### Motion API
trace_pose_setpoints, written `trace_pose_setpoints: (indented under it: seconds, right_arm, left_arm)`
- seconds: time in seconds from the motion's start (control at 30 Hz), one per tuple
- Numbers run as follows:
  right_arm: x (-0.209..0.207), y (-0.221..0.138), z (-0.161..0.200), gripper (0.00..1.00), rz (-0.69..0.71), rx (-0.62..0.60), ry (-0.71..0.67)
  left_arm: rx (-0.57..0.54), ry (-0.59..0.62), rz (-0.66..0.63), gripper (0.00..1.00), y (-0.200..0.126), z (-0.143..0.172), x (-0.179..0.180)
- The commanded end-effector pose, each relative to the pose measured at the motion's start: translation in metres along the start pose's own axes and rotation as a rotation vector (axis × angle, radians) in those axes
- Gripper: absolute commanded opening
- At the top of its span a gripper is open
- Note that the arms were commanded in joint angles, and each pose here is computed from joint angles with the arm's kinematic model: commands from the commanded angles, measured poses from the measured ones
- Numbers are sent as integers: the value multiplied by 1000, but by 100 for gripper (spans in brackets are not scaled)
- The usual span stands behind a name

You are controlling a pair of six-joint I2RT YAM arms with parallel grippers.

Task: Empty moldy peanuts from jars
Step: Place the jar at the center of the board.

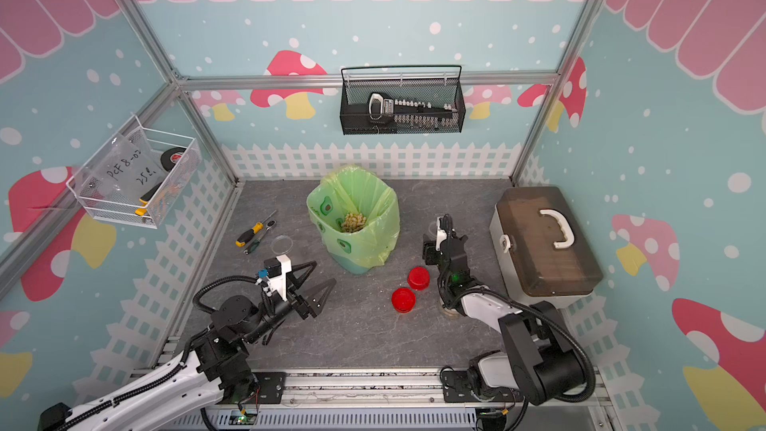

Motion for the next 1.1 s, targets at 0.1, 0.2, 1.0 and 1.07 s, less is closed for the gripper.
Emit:
trace_pose_setpoints:
  seconds: [0.1, 0.2, 1.0, 1.07]
  right_arm:
    - [-9, 26, -11, 62, 25, -161, 51]
    - [-8, 33, -4, 62, 6, -170, 53]
    - [-8, 15, 1, 92, -24, -91, 66]
    - [-9, 6, -9, 95, -35, -71, 76]
  left_arm:
    - [2, -14, -25, 88, -2, 4, 4]
    - [4, -14, -24, 88, -2, 4, 4]
    - [5, -15, -22, 88, -1, 4, 3]
    - [8, -14, -21, 88, -1, 5, 3]
Point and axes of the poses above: each gripper's point midway between its finger pads, its own y axis out along the fingers, its own x axis along the line the jaws close on, z = x × y, the point moved 9 cm from there along -y, back along the fingers, and after that the axes turned 2 degrees about -y, right-handed, at the moved point
